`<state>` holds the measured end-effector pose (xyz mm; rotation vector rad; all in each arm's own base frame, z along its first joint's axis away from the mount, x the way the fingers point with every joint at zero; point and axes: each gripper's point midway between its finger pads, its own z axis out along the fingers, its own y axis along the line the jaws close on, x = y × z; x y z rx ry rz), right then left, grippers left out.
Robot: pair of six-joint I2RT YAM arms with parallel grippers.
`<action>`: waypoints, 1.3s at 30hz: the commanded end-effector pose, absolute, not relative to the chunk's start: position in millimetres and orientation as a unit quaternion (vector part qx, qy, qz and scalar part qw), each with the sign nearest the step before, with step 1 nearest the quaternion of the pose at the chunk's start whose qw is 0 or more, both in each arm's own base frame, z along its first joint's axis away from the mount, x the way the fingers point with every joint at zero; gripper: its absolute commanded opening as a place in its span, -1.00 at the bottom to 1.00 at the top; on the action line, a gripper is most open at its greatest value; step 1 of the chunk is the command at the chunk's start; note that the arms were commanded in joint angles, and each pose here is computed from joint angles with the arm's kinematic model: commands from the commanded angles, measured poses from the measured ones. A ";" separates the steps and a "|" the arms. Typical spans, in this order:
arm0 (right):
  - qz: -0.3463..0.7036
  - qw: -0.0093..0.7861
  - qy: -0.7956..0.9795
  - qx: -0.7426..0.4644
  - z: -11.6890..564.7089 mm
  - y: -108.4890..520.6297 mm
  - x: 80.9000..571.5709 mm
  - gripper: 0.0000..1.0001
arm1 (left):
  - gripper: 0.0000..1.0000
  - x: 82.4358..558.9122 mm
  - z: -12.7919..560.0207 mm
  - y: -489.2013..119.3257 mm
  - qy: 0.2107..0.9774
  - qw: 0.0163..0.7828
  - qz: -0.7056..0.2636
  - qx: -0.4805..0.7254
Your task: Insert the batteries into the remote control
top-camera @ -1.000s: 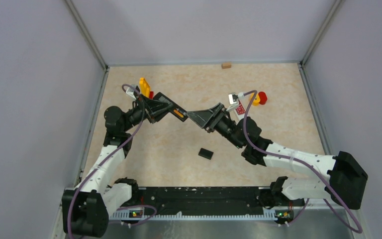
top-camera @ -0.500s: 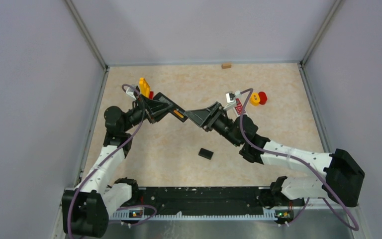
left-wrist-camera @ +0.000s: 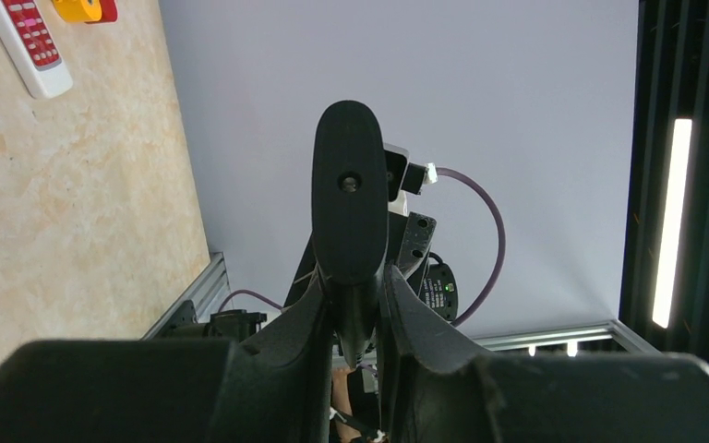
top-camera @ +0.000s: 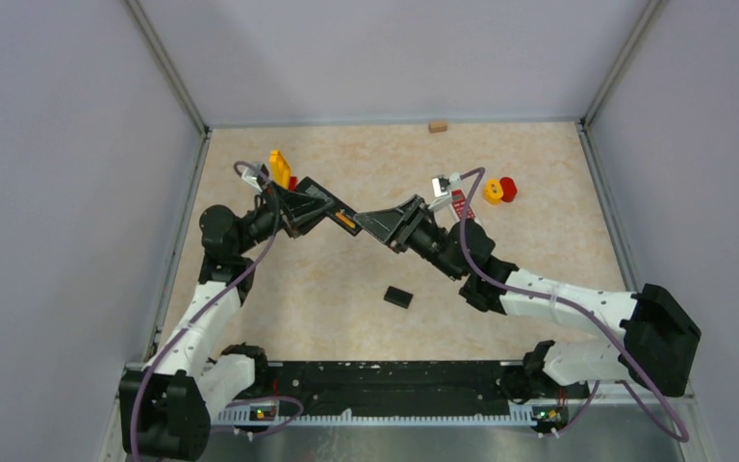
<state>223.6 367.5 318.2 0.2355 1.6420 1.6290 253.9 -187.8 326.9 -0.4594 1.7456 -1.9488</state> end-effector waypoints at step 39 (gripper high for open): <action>0.419 0.477 0.760 -0.141 296.4 295.7 235.2 0.60 | -1.00 264.7 309.0 -173.0 0.705 0.440 -0.557 -0.016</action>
